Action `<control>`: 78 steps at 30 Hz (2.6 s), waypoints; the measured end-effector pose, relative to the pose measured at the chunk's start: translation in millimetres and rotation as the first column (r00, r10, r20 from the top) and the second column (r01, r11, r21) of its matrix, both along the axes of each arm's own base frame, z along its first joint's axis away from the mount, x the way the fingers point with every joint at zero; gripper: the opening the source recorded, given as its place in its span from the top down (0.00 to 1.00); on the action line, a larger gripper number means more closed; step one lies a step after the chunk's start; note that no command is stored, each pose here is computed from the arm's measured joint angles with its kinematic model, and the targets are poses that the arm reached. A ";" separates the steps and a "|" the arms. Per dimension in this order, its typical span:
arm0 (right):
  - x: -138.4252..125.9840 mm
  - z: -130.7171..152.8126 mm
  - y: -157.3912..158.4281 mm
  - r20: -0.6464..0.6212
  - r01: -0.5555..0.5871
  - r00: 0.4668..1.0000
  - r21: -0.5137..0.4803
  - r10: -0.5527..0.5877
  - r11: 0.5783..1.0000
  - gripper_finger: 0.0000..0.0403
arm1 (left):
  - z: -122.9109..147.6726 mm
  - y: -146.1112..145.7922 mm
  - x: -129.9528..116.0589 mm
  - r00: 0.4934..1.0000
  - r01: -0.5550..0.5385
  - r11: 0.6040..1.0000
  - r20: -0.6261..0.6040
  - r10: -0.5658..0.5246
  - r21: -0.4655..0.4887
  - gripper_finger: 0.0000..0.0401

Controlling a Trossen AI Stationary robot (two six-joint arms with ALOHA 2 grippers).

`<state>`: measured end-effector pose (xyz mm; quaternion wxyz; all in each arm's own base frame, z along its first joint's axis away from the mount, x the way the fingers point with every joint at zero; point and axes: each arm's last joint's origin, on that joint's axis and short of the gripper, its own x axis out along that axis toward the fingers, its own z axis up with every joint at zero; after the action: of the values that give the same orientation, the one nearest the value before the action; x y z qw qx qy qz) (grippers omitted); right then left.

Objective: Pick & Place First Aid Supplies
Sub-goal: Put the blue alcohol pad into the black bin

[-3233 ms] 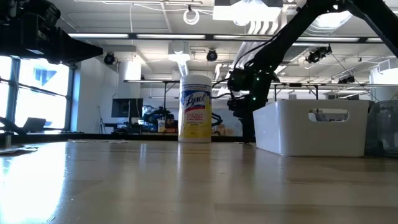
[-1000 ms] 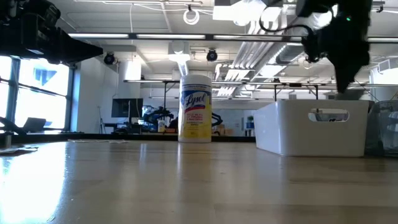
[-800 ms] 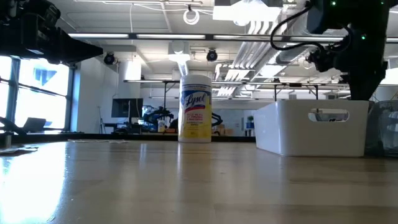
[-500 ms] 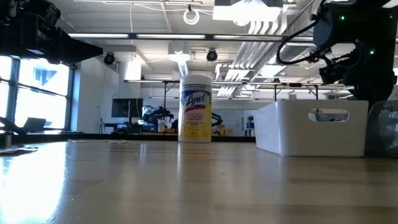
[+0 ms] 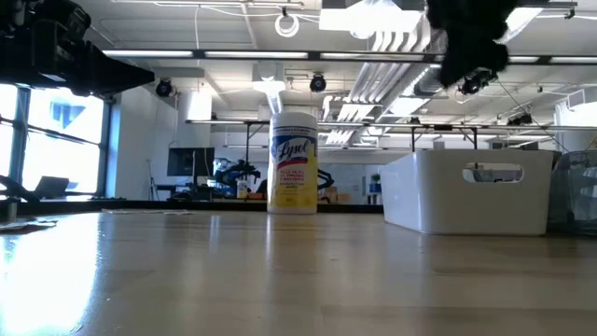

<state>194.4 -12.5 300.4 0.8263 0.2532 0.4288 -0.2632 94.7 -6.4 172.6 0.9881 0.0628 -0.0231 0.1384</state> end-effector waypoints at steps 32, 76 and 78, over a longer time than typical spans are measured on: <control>81.3 -51.8 74.8 0.555 -0.326 0.484 -0.603 0.676 0.728 0.75 | 1.0 -0.1 0.0 1.000 0.002 1.000 0.012 -0.002 -0.008 1.00; 76.9 -44.3 104.2 0.621 -0.365 0.321 -0.616 0.716 0.698 0.75 | -12.6 26.5 100.1 0.821 -0.570 0.726 -0.291 0.491 -0.385 0.65; 76.7 -44.3 104.9 0.620 -0.368 0.318 -0.616 0.717 0.697 0.75 | -20.9 38.3 107.7 0.772 -0.635 0.678 -0.352 0.530 -0.371 0.64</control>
<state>271.1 92.3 256.1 0.9929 0.0250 -0.0130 0.1159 202.4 31.9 151.8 0.8721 -0.1600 0.1398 0.4409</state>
